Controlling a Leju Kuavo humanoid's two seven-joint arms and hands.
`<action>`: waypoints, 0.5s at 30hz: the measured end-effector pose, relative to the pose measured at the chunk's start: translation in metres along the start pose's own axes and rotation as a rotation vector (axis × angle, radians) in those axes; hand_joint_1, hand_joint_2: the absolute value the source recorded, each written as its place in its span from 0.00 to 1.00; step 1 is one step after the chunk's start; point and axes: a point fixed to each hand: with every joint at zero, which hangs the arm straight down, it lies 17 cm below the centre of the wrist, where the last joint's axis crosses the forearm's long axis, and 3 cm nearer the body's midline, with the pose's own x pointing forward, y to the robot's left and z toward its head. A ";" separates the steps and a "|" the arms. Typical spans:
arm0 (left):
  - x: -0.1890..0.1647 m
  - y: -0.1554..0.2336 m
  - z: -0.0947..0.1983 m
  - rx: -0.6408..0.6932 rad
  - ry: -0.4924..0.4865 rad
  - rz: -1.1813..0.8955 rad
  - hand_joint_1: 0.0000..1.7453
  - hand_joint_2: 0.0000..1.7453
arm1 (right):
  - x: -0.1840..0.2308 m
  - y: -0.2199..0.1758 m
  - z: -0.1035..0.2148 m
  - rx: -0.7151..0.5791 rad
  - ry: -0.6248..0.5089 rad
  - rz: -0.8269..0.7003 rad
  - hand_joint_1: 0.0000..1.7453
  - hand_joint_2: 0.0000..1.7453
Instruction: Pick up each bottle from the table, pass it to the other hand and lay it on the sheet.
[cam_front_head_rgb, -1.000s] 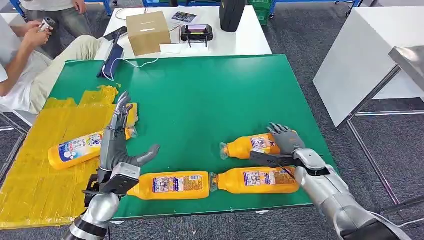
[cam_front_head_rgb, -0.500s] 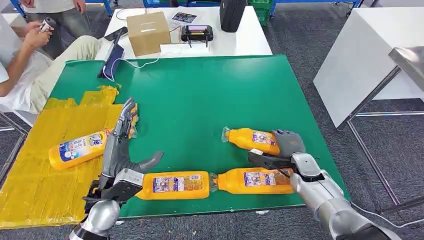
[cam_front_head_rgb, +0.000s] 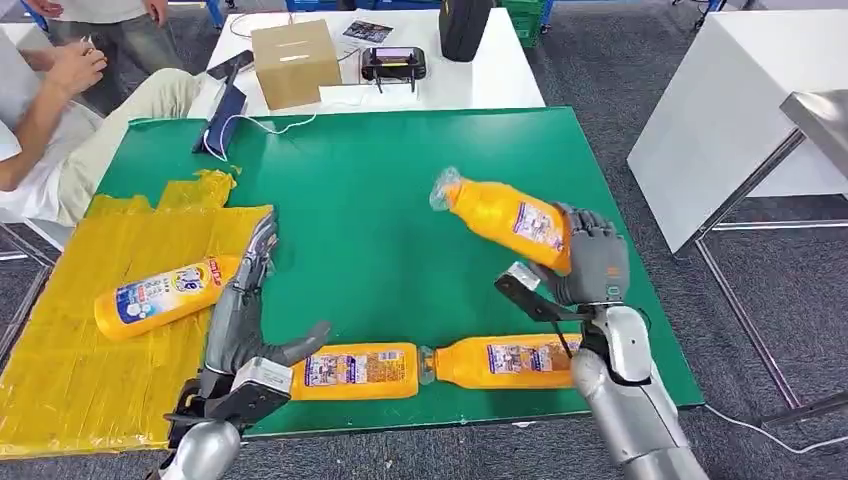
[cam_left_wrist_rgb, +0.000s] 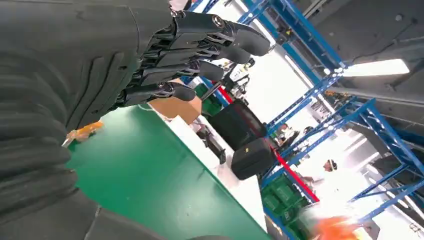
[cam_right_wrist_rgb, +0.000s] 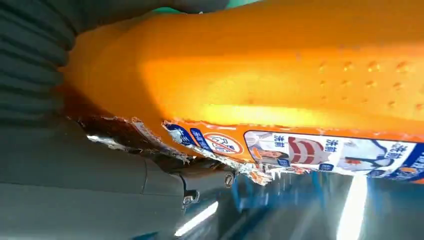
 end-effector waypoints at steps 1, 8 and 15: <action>-0.001 -0.001 0.001 -0.002 0.003 0.001 0.00 1.00 | 0.005 -0.015 -0.001 -0.054 -0.004 -0.030 1.00 1.00; -0.004 -0.007 0.007 -0.024 0.027 0.048 0.00 1.00 | 0.039 -0.074 0.007 -0.252 -0.056 -0.140 1.00 1.00; -0.002 -0.013 0.008 -0.053 0.030 0.102 0.00 1.00 | 0.082 -0.050 0.009 -0.118 -0.094 -0.365 1.00 1.00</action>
